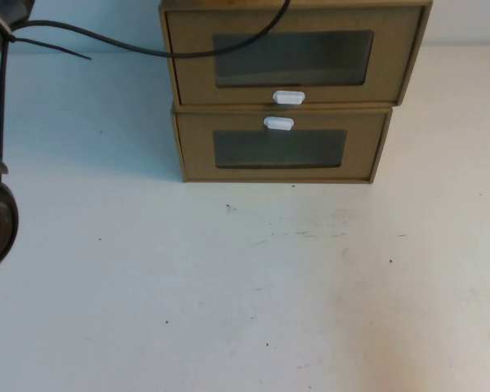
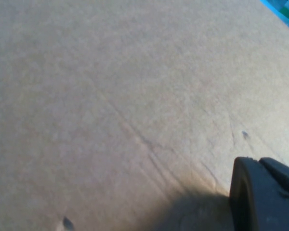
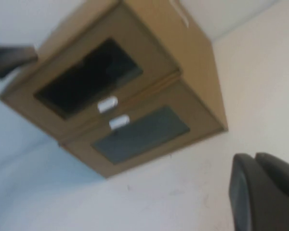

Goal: Open the shoe box
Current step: 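Pull the top drawer of the cardboard box fully open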

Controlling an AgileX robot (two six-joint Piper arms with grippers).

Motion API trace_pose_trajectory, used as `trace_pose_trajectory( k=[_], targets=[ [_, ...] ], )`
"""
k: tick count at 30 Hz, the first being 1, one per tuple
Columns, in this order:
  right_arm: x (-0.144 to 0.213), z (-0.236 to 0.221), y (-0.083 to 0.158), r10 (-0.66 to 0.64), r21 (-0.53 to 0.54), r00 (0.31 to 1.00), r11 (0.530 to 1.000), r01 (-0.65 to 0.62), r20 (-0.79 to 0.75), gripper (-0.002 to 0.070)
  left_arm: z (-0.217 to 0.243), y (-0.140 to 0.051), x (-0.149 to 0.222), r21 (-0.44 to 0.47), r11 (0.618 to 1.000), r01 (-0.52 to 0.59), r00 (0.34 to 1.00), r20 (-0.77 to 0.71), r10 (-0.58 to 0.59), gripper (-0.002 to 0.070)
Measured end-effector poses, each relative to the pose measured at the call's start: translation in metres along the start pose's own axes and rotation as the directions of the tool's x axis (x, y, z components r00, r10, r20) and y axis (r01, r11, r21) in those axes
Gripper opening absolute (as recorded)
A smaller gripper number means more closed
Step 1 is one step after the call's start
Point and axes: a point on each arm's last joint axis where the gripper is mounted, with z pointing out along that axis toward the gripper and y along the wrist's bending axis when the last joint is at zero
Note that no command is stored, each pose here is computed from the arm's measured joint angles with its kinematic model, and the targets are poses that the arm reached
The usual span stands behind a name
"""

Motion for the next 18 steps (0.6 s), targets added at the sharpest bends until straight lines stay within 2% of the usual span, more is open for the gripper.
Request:
trace_pose_trajectory(
  k=[3, 6, 11, 18],
  targets=[
    [-0.015, 0.013, 0.018, -0.122, 0.011, 0.976, 0.992, 0.126, -0.182, -0.0014, 0.000, 0.000, 0.001, 0.002, 1.000, 0.000, 1.000, -0.006, 0.000, -0.0004],
    [-0.031, 0.025, 0.033, -0.243, -0.028, 0.927, 0.969, 0.246, -0.287, -0.0014, 0.000, 0.000, 0.001, 0.003, 1.000, 0.002, 1.000, -0.008, -0.002, -0.0004],
    [-0.043, 0.044, 0.051, -0.364, -0.136, 0.842, 0.931, 0.338, -0.398, -0.0014, 0.000, -0.001, 0.001, 0.005, 1.000, 0.004, 1.000, -0.010, -0.004, -0.0004],
    [-0.035, 0.088, 0.078, -0.597, -0.295, 0.624, 0.798, 0.526, -0.504, -0.0014, 0.000, -0.001, 0.001, 0.005, 0.999, 0.037, 0.999, -0.011, -0.037, -0.0004]
  ],
)
